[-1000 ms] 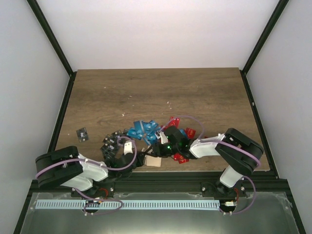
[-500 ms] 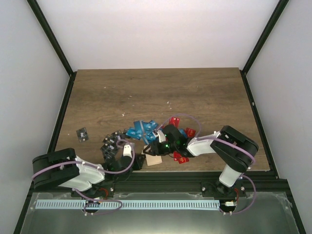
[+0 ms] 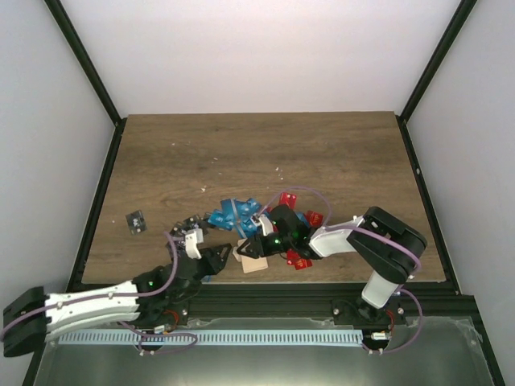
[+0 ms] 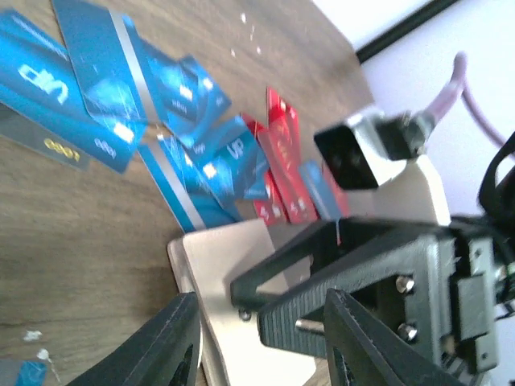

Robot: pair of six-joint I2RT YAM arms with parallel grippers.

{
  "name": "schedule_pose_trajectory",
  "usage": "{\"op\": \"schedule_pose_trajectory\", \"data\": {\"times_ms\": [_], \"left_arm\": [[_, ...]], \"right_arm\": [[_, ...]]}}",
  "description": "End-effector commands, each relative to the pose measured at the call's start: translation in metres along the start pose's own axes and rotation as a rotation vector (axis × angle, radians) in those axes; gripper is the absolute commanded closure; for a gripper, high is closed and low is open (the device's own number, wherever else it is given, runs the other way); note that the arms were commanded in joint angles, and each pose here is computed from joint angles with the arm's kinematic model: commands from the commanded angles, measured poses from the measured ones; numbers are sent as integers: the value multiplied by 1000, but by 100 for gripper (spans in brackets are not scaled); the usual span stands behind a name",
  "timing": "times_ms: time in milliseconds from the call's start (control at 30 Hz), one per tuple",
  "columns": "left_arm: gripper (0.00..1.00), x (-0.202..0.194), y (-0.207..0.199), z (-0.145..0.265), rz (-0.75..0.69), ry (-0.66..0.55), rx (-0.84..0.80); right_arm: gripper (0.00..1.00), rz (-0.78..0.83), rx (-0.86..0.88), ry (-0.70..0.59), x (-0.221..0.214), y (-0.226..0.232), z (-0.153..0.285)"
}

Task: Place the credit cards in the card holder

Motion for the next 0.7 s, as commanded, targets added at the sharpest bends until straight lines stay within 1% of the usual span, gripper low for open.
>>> {"op": "schedule_pose_trajectory", "data": {"times_ms": [0, 67, 167, 333, 367, 500, 667], "left_arm": [[55, 11, 22, 12, -61, -25, 110], [52, 14, 17, 15, -68, -18, 77], [51, 15, 19, 14, -72, 2, 66], [54, 19, 13, 6, -73, 72, -21], [55, 17, 11, 4, -70, 104, -46], [61, 21, 11, -5, -63, 166, -106], [62, 18, 9, -15, -70, 248, -184]], "right_arm": [[51, -2, -29, 53, -14, -16, -2], [51, -4, -16, 53, -13, -15, -1], [51, -3, 5, 55, -14, -15, -1], [53, -2, 15, 56, -16, -17, 0], [53, -2, 17, 59, -17, -17, 0], [54, -8, 27, 62, -18, -18, -1], [55, -14, 28, 66, -19, -19, -1]]}}
Point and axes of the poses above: each gripper's point midway between its finger pads, its own z axis back along the fingers, its own y axis along the line the jaws close on, x = y × z, the point moved 4 cm from there along z, back along the fingers, and after that the axes turned 4 degrees about -z, right-handed, at the moved point
